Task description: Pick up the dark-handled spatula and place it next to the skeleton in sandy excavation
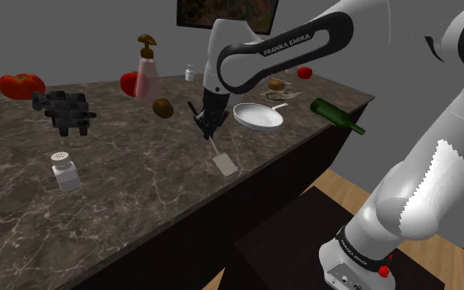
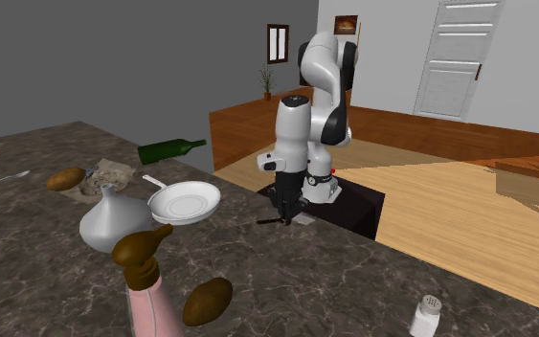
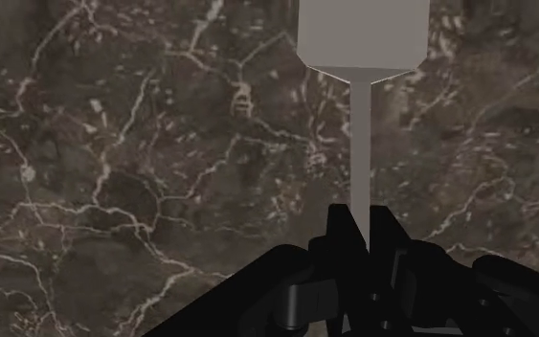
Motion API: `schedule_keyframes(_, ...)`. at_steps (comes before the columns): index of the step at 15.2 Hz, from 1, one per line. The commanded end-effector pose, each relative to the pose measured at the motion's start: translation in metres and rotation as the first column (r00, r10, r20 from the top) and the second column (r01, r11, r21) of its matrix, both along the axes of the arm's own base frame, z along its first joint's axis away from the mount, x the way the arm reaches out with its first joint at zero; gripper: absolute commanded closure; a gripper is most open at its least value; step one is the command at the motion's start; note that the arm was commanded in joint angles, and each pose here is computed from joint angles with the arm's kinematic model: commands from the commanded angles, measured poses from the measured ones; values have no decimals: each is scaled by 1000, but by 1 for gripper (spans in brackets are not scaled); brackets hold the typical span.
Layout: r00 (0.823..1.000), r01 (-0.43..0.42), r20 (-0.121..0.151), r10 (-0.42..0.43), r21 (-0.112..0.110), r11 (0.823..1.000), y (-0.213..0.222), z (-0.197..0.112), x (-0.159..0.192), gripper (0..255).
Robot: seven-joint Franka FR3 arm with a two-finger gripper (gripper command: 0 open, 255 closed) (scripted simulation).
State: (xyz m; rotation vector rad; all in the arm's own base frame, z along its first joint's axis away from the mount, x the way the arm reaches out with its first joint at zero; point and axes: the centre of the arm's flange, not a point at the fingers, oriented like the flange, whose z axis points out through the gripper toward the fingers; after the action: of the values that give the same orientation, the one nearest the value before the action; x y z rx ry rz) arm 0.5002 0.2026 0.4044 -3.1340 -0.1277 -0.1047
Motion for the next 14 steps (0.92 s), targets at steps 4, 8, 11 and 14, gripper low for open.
schedule_keyframes(4,1000,0,0,0,0,1000,0,27,0,255)
schedule_keyframes(8,1000,0,0,0,0,1000,0,48,0,255)
schedule_keyframes(11,1000,0,0,0,0,1000,0,64,0,255)
schedule_keyframes(14,1000,0,0,0,0,1000,0,78,0,255)
